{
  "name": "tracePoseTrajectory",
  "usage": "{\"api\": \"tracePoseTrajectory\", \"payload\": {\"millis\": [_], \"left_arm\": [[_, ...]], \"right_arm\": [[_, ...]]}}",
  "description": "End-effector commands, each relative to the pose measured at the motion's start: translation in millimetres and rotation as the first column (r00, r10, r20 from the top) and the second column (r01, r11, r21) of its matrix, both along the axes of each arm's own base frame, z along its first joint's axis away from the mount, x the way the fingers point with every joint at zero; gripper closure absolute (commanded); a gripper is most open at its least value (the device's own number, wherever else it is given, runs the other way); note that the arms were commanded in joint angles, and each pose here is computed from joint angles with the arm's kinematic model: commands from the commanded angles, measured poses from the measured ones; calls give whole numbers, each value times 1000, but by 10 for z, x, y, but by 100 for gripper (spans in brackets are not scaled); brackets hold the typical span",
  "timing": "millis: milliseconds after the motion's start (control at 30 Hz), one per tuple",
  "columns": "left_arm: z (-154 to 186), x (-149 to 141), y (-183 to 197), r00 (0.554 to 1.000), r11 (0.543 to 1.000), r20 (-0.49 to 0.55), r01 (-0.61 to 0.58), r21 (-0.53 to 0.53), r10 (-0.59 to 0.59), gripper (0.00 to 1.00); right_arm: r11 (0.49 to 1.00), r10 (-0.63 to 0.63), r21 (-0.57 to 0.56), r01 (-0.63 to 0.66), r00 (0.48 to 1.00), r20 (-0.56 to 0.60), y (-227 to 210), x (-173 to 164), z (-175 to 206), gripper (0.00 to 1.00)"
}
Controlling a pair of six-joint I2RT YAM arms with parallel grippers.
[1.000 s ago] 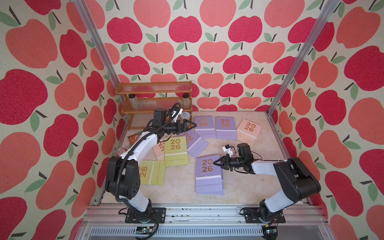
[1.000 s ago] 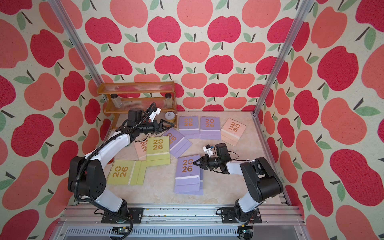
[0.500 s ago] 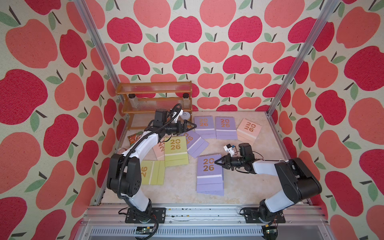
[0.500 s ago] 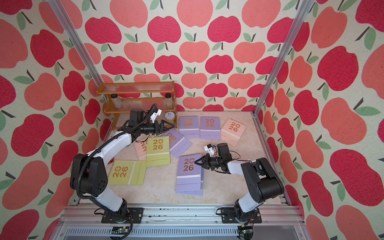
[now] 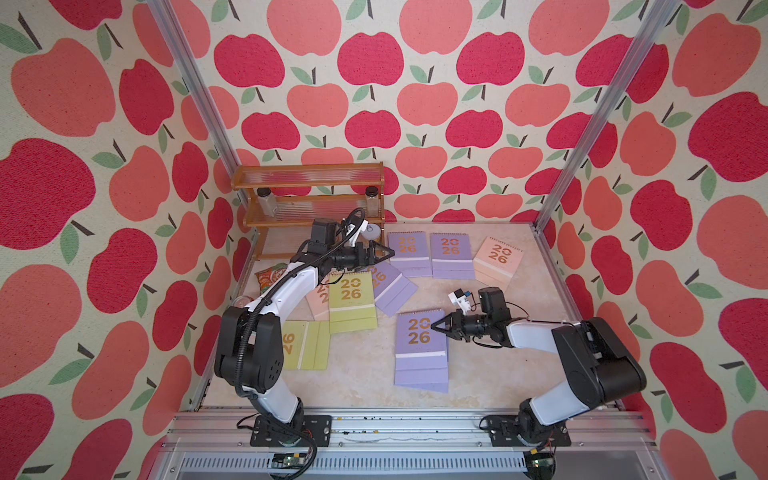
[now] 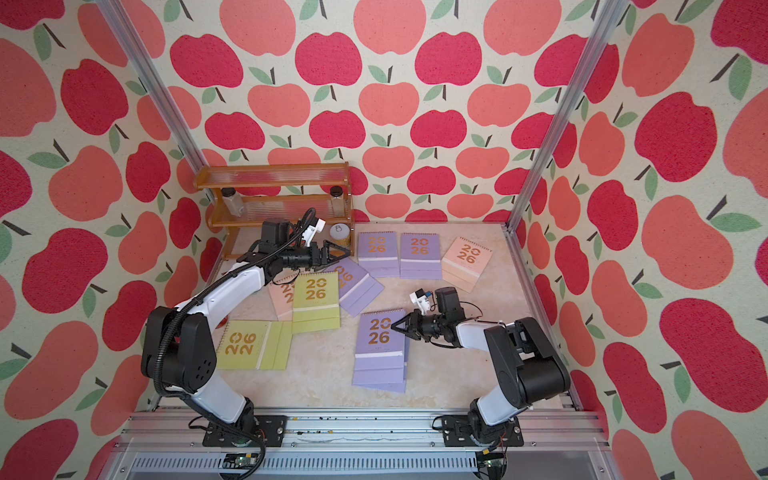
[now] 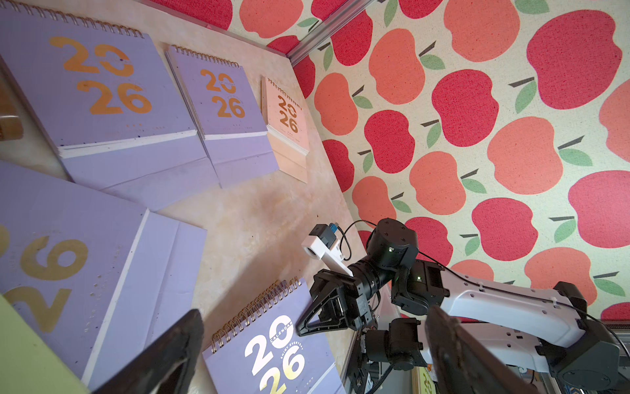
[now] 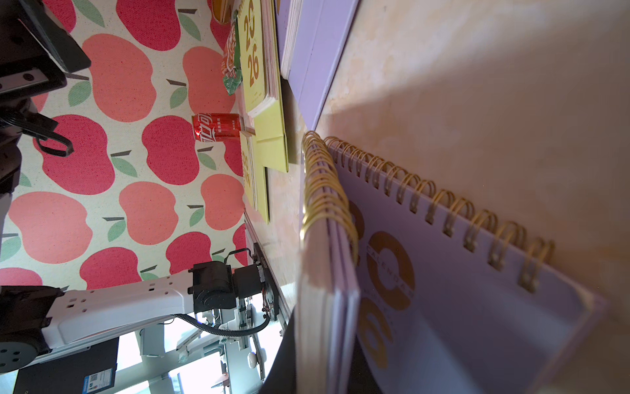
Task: Stack the calendars
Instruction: Place the calendar at the calendar, then adjust the calendar at the center of the board.
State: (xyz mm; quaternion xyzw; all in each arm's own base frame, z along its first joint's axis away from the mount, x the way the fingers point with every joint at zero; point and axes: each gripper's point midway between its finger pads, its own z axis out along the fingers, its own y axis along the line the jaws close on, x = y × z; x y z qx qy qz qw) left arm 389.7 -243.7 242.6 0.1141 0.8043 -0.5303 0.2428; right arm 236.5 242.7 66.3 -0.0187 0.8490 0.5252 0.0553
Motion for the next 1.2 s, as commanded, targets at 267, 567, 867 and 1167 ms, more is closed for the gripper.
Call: {"api": "tracePoseTrajectory", "payload": {"millis": [267, 567, 867, 1167], "left_arm": [[-117, -32, -2, 1000, 998, -23, 18, 65, -17, 1], [-326, -212, 83, 997, 985, -74, 31, 172, -19, 1], [-790, -668, 1, 983, 931, -176, 113, 347, -54, 0], [-1361, -1003, -181, 962, 902, -272, 152, 405, -40, 0]], "right_arm": [[965, -54, -259, 52, 999, -1, -329, -103, -311, 41], [857, -110, -493, 147, 988, 104, -715, -34, -222, 28], [799, -112, -577, 171, 984, 137, -866, 8, -167, 26], [867, -59, -486, 109, 991, 117, -543, 95, -137, 25]]}}
